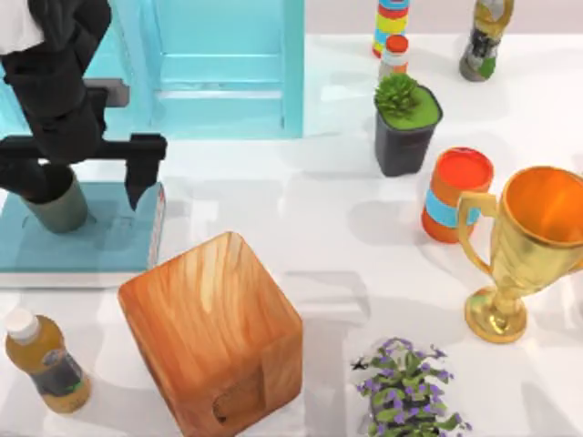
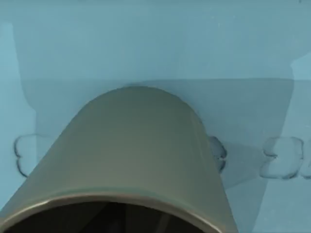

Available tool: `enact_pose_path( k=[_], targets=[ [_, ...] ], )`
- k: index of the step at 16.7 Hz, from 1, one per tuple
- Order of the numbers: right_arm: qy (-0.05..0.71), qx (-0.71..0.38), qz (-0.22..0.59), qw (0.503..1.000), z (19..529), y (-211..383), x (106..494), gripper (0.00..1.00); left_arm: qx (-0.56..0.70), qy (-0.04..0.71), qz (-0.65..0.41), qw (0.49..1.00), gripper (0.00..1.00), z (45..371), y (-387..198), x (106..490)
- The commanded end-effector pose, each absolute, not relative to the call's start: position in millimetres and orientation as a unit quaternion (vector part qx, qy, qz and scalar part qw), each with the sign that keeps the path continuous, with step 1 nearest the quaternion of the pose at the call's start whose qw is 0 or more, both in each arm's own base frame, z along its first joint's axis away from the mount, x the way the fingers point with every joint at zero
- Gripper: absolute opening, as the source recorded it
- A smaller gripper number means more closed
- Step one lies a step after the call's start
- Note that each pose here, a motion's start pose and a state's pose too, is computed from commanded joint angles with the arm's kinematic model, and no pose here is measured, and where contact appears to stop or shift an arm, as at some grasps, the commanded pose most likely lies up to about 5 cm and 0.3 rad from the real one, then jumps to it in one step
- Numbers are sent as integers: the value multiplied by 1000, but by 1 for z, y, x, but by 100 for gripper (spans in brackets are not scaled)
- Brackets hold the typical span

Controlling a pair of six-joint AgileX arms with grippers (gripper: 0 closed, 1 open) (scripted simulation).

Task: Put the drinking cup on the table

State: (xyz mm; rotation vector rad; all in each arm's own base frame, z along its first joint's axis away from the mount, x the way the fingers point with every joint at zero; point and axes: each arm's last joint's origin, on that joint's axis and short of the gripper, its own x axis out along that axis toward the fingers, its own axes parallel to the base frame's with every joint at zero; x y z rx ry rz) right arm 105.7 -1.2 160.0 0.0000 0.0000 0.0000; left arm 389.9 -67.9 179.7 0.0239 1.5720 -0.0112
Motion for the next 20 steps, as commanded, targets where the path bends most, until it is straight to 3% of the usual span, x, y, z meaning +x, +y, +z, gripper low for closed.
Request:
enact_pose_path(
  k=[10,20],
  targets=[
    [0,0,0,1000,160,-1,106,100,11,708,-5,707,2,180,-68,390],
    [0,0,0,1000,160,-1,106,100,11,707,-6,707,0,181,-68,390]
  ],
)
